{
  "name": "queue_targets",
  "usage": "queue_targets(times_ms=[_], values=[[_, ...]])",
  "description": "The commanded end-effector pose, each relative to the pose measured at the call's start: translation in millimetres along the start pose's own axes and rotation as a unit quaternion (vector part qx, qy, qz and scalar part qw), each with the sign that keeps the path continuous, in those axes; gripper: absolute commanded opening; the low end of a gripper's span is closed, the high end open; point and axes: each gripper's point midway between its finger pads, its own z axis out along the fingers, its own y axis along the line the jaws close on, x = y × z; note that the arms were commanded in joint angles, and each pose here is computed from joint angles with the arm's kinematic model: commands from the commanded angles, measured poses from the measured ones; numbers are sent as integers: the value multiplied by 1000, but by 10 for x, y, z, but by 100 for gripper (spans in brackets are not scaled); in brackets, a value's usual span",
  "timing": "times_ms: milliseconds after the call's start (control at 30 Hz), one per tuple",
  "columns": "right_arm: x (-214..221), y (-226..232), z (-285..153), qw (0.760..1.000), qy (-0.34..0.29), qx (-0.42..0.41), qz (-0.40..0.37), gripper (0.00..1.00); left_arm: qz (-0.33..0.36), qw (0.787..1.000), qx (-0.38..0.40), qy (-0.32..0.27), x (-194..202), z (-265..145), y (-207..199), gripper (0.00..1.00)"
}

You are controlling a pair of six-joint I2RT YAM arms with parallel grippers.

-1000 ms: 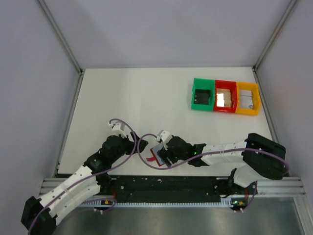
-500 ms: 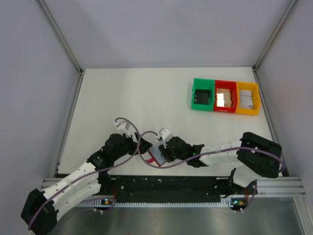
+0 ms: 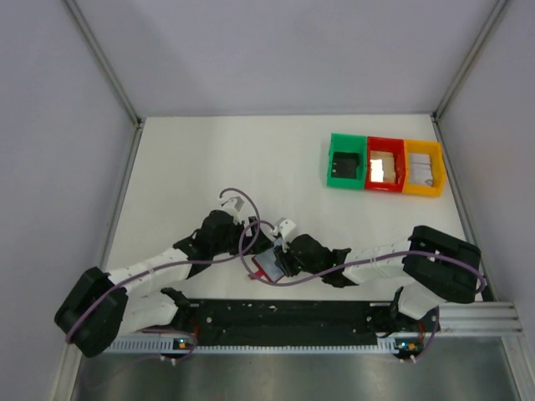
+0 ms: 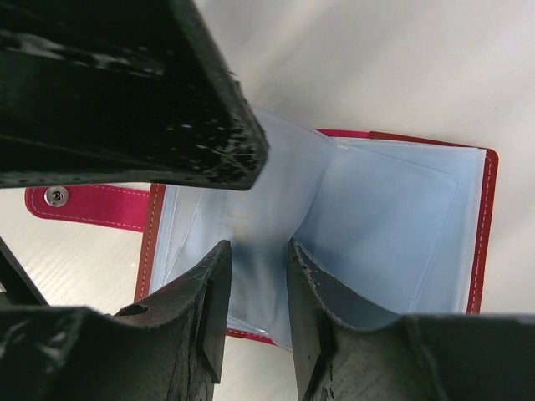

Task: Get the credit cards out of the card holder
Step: Remove the credit card from the card holder.

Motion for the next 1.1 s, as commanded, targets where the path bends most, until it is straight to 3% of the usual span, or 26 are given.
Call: queue_targets(times_ms=[0,200,633,733,933,1067], values=[[497,-52,-47,997,82,0,-4,31,7,999,31,-13,-202,126,-211,86],[488,-63,-62,997,79,1,-2,31,-4,999,20,33,-64,280,-148,87],[401,-60,-47,998,68,1,1,31,-3,996,79,42,-137,298,-431,83],[322,-65,-64,998,56,2,3,39,-7,995,93,43,-150,277,-497,81],[-53,-114,-225,1000,-1,15,16,63,-5,993,108,42,-194,244,-600,79],[-290,-174,-356,999,-37,28,15,65,-10,992,110,52,-157,265,-602,79]])
